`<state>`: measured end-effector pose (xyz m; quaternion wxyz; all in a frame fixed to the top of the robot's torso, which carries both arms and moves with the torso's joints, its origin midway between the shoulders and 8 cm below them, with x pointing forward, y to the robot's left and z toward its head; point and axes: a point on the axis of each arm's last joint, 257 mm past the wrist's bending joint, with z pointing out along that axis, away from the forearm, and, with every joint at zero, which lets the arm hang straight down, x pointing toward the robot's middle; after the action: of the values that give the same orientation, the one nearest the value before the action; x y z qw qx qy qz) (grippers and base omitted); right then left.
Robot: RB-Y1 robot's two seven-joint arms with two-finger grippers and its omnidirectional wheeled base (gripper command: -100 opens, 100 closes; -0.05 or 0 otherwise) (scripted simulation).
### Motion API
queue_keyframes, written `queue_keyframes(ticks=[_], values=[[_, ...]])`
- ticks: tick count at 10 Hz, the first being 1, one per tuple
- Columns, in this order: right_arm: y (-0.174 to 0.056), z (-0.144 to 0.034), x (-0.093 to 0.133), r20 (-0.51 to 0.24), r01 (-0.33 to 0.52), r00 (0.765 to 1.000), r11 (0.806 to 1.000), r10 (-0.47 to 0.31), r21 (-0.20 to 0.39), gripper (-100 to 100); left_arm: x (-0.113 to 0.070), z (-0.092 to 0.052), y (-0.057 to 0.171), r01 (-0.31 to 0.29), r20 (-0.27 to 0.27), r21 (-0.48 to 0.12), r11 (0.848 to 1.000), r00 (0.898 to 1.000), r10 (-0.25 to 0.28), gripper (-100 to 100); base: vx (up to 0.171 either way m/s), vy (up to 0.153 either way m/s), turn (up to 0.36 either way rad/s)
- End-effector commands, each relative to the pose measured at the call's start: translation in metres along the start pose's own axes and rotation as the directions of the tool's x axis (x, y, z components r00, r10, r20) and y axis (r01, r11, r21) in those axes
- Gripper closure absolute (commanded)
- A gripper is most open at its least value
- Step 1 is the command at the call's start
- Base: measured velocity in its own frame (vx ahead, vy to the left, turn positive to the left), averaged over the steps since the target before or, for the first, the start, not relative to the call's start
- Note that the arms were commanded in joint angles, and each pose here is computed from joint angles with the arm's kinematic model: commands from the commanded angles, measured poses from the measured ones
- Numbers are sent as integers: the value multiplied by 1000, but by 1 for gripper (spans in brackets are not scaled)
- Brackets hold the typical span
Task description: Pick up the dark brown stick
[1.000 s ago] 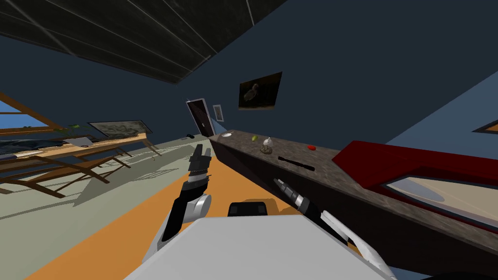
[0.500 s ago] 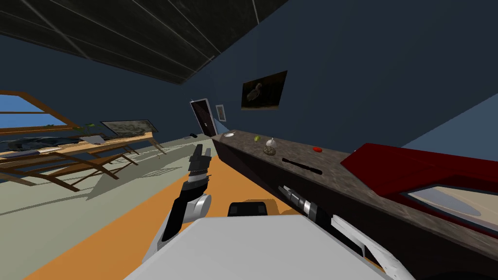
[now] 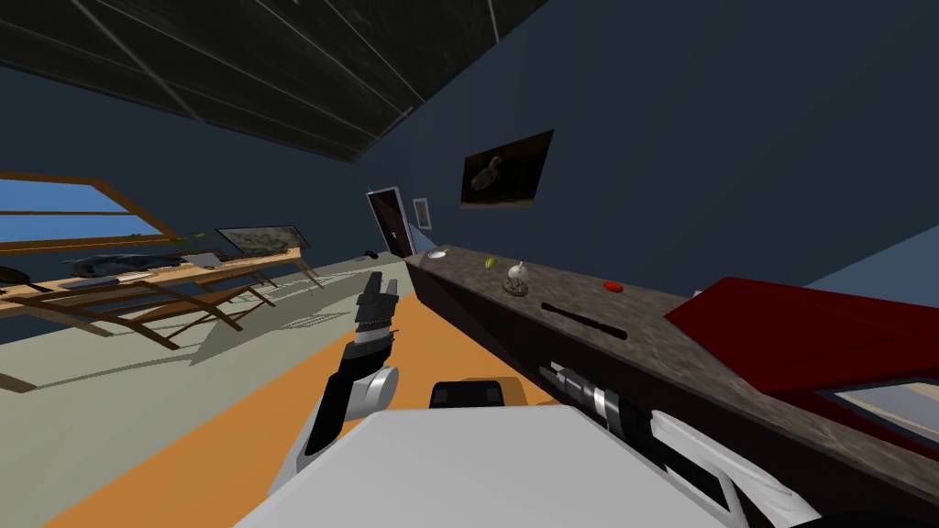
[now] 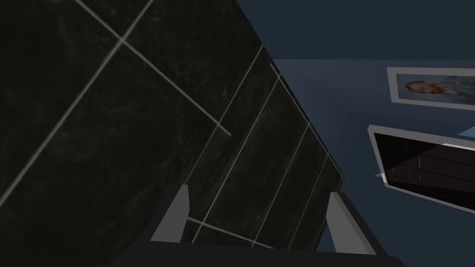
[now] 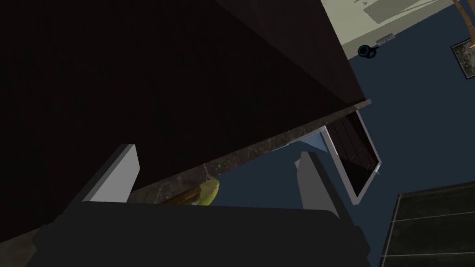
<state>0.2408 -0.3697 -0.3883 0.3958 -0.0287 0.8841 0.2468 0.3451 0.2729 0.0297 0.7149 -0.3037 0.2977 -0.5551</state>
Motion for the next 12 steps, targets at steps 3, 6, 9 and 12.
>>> queue_keyframes(ticks=[3, 6, 9, 12], values=[[-46, -42, 32, -164, 126, 980, 990, -115, 58, -100, 0, 0, 0, 0, 0, 0, 1000, 1000, 0, 0, 59, 37, 86], [-85, -78, 40, -275, 214, 945, 971, -179, 103, -100, 0, 0, 0, 0, 0, 0, 1000, 1000, 0, 0, 46, 35, 66], [-127, -129, 53, -418, 319, 876, 938, -240, 132, -100, 0, 0, 0, 0, 0, 0, 1000, 1000, 0, 0, 54, 24, 89], [-152, -162, 46, -502, 395, 818, 908, -281, 136, -100, 0, 0, 0, 0, 0, 0, 1000, 1000, 0, 0, 40, 17, 73]])
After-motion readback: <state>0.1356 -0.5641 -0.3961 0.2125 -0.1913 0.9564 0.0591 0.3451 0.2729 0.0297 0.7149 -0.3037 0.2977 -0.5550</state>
